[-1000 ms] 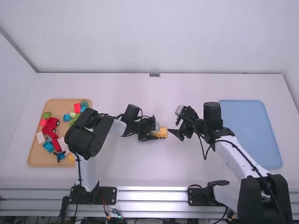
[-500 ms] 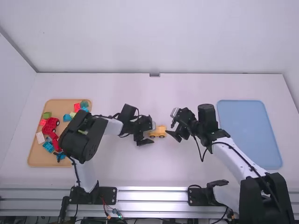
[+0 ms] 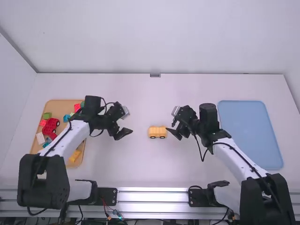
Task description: Assemble lego blocks to make yellow taxi
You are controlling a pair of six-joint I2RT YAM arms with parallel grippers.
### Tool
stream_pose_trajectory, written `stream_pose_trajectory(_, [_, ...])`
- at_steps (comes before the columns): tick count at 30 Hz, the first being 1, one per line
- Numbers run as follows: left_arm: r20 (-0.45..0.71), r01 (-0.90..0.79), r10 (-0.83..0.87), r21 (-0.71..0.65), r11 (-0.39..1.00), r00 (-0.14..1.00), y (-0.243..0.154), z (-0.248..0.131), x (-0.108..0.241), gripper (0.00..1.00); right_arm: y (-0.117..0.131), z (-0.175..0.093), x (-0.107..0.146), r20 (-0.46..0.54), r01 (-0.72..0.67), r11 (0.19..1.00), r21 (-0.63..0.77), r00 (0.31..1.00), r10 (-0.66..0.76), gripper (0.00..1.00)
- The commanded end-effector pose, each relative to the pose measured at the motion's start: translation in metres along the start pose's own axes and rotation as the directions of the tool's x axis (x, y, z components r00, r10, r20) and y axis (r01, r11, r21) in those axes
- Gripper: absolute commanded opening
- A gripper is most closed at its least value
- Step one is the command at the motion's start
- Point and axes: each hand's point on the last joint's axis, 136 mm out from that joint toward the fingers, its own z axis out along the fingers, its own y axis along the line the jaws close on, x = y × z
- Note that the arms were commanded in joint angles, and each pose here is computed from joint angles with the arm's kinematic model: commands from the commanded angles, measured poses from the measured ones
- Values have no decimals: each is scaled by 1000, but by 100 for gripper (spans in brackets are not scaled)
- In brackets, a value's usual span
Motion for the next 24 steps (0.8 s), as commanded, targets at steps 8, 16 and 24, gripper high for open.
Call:
stream_pose_trajectory(8, [395,832,-853,-549,78,340,89,-101,89,99,10,4,-16,47,50,999,-18,998,-49,99])
stream_pose_trajectory(16, [795,413,-269,-26,-910,-544,36,-129,158,99,13,5,-15,43,46,999,-27,998,-45,99])
stream_pose_trajectory(24, [780,73,264,367,-927,-567,22,-148,177,99,13,5,-17,47,27,999,-27,999,-25,98])
